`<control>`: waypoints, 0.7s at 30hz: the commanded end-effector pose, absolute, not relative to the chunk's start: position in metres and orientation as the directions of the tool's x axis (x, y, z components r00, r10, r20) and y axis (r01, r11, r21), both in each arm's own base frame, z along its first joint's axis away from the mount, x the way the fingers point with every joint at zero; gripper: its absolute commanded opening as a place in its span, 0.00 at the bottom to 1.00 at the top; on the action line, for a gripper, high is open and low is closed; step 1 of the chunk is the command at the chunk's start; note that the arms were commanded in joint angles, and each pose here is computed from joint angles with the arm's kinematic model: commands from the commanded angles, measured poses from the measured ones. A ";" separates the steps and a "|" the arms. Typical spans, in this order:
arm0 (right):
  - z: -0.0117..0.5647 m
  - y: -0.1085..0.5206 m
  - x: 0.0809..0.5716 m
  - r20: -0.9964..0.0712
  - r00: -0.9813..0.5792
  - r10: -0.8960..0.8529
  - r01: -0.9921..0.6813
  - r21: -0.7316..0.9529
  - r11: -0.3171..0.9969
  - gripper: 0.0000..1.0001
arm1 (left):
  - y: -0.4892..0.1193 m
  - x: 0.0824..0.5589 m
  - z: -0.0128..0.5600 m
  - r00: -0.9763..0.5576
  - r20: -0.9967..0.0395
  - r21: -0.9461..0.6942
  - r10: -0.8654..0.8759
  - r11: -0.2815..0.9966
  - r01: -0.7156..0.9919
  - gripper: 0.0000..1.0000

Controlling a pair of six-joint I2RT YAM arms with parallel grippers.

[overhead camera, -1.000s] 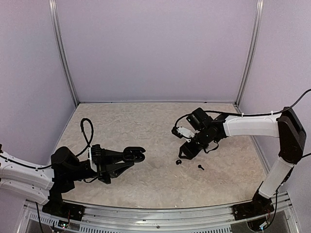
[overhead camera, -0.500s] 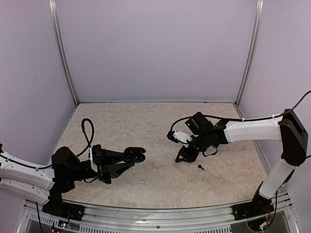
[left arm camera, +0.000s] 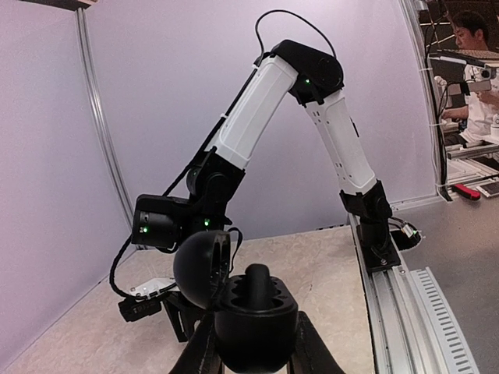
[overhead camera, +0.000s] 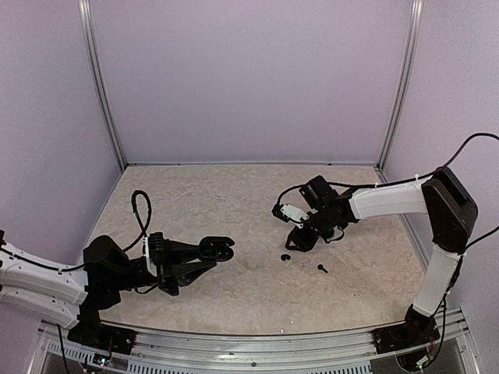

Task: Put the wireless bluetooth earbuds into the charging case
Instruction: Pick up the right earbud from the center of the board.

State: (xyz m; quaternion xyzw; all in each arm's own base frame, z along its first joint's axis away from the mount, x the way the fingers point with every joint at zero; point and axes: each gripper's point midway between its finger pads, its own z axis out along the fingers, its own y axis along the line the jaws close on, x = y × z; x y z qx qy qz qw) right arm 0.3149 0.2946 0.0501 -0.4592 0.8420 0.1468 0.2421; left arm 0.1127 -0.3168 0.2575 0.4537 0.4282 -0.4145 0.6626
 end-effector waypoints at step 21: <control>0.019 0.307 0.288 -0.481 -0.453 -0.751 -0.889 0.174 0.424 0.39 | -0.313 0.114 0.269 0.315 -0.928 0.258 -0.198 0.268 0.928 0.01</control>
